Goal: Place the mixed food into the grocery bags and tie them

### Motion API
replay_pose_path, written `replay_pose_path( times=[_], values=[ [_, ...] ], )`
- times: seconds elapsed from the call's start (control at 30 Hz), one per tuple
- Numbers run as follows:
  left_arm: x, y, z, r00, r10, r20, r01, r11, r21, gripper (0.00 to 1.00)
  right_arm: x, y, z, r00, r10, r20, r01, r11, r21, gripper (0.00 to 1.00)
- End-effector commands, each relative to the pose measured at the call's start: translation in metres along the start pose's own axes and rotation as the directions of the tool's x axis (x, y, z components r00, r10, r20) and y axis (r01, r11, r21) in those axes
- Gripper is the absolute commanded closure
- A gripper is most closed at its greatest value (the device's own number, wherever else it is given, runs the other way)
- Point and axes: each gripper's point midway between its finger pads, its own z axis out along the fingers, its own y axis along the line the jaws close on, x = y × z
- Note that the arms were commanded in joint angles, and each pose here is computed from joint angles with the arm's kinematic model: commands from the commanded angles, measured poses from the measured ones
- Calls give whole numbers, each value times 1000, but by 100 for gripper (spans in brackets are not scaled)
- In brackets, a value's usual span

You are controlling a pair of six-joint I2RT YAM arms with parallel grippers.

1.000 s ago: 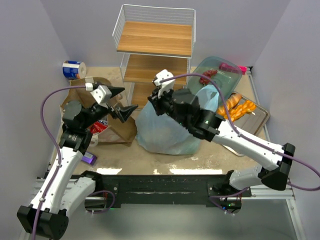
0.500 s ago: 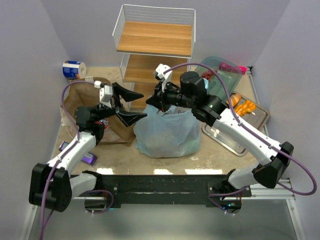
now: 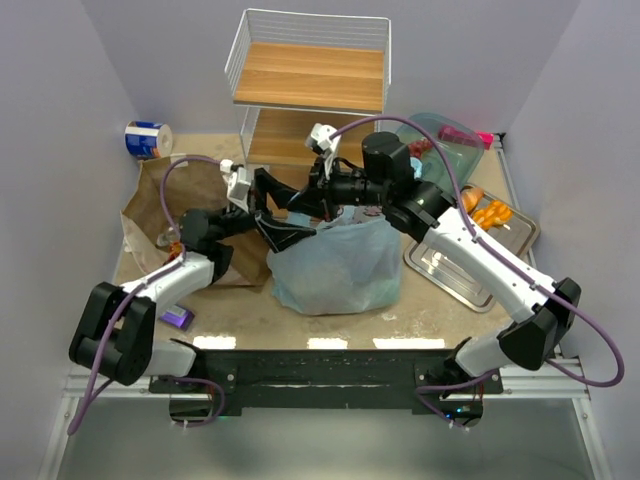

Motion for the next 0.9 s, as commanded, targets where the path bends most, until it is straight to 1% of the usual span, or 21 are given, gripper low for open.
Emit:
replay_pose_path(
  times=[0.0, 0.1, 0.13, 0.23, 0.3, 0.33, 0.37, 0.4, 0.43, 0.47, 0.5, 0.53, 0.57, 0.6, 0.63, 0.67, 0.7, 0.73, 0.77, 0.8, 0.87],
  values=[
    [-17, 3, 14, 994, 67, 80, -68, 998, 9, 4, -36, 22, -8, 995, -27, 99, 36, 996, -88, 97],
    [-5, 11, 17, 997, 25, 72, -25, 1000, -4, 17, -40, 26, -10, 994, -18, 110, 29, 995, -98, 93],
    [-2, 11, 19, 997, 15, 69, -15, 1000, -3, 27, -41, 26, -11, 993, -18, 115, 29, 995, -95, 92],
    [5, 13, 18, 998, -11, 61, 12, 1000, -12, 40, -50, 23, -17, 990, -19, 140, 26, 998, -51, 79],
    [10, 14, 15, 998, -18, 52, 20, 999, -32, 48, -53, 20, -21, 989, -10, 149, 13, 1000, -18, 64],
    [10, 15, 15, 998, -21, 52, 23, 999, -44, 59, -56, 15, -24, 987, -8, 160, 4, 1000, 25, 59],
    [12, 13, 14, 999, -7, 46, 9, 999, -48, 66, -59, 14, -29, 988, 4, 157, -12, 999, 49, 52],
    [14, 12, 14, 999, -13, 38, 15, 999, -50, 72, -61, 10, -31, 988, 8, 155, -20, 997, 79, 38],
    [12, 11, 13, 999, -6, 44, 8, 998, -58, 83, -66, 4, -39, 986, 2, 167, -25, 990, 137, 33],
    [12, 10, 12, 999, -1, 43, 4, 998, -63, 88, -64, -3, -46, 988, 0, 158, -31, 981, 193, 25],
    [12, 12, 11, 999, -5, 45, 9, 997, -82, 93, -64, -10, -53, 987, -3, 158, -36, 968, 248, 14],
    [6, 8, 10, 999, 12, 53, -8, 996, -90, 94, -68, -13, -67, 985, -18, 169, -34, 954, 299, 9],
    [10, 13, 8, 999, 13, 33, -9, 993, -120, 95, -60, -34, -80, 990, -27, 140, -35, 906, 422, 5],
    [8, 17, 7, 999, 19, 38, -13, 988, -154, 97, -56, -49, -94, 991, -23, 132, -45, 867, 496, 1],
    [-2, 14, 5, 998, 42, 50, -32, 984, -174, 98, -53, -65, -109, 992, -12, 128, -63, 823, 565, 1],
    [4, 20, 2, 999, 33, 27, -26, 976, -216, 99, -41, -82, -124, 994, 24, 109, -87, 775, 626, 1],
    [1, 21, 0, 999, 43, 30, -35, 970, -239, 100, -35, -109, -146, 992, 51, 116, -118, 707, 698, 1],
    [-9, 21, -3, 996, 66, 53, -49, 961, -273, 100, -29, -120, -157, 991, 64, 116, -129, 670, 731, 1],
    [-5, 23, -7, 997, 59, 41, -44, 953, -300, 100, -20, -129, -165, 992, 78, 102, -128, 635, 762, 1],
    [-6, 24, -9, 997, 64, 43, -47, 947, -318, 100, -15, -143, -181, 992, 78, 95, -123, 564, 817, 1],
    [-8, 23, -13, 997, 67, 31, -53, 939, -339, 100, -8, -152, -193, 994, 76, 72, -101, 499, 861, 1]
  ],
)
